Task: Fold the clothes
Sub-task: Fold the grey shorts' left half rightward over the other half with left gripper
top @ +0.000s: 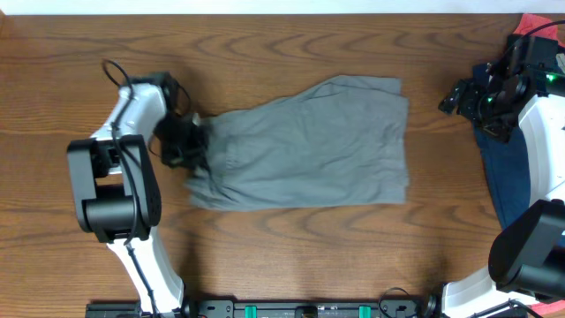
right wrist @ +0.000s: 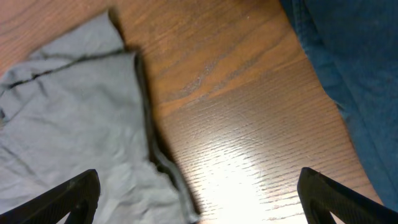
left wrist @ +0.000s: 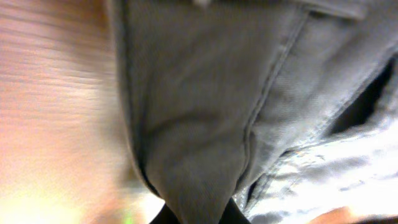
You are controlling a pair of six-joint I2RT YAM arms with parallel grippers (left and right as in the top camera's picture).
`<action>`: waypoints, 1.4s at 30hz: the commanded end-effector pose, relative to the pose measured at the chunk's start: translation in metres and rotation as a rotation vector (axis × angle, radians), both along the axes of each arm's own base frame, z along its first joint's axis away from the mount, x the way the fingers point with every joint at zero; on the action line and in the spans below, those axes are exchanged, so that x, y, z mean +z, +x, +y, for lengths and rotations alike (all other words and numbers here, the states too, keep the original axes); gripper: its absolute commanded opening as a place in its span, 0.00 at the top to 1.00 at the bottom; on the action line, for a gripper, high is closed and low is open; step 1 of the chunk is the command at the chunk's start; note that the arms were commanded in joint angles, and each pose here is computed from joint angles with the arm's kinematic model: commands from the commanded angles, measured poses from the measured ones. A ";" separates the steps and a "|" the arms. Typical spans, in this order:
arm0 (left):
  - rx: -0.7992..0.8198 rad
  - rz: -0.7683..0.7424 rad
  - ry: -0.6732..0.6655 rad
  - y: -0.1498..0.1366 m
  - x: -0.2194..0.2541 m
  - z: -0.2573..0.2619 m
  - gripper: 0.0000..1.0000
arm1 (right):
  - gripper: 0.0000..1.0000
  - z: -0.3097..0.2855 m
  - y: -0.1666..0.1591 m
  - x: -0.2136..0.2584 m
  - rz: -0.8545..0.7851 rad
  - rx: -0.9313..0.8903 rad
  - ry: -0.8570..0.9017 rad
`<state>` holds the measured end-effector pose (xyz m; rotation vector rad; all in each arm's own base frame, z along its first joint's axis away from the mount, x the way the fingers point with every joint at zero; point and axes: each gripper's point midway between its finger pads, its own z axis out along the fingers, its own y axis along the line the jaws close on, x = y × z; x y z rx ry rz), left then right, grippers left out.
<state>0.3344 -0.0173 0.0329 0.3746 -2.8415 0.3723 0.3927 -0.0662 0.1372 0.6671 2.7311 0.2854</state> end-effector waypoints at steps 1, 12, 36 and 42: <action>0.014 -0.091 0.129 0.026 0.046 0.027 0.93 | 0.01 -0.001 0.000 0.001 -0.002 0.009 -0.007; -0.140 -0.330 0.129 0.021 0.180 -0.027 0.94 | 0.01 -0.001 0.000 0.001 -0.002 0.008 -0.008; -0.475 -0.390 0.050 0.022 0.100 -0.210 0.94 | 0.01 -0.001 0.000 0.001 -0.002 0.009 -0.007; -0.500 -0.310 0.069 0.020 0.061 -0.217 0.94 | 0.01 -0.001 0.000 0.001 -0.002 0.008 -0.008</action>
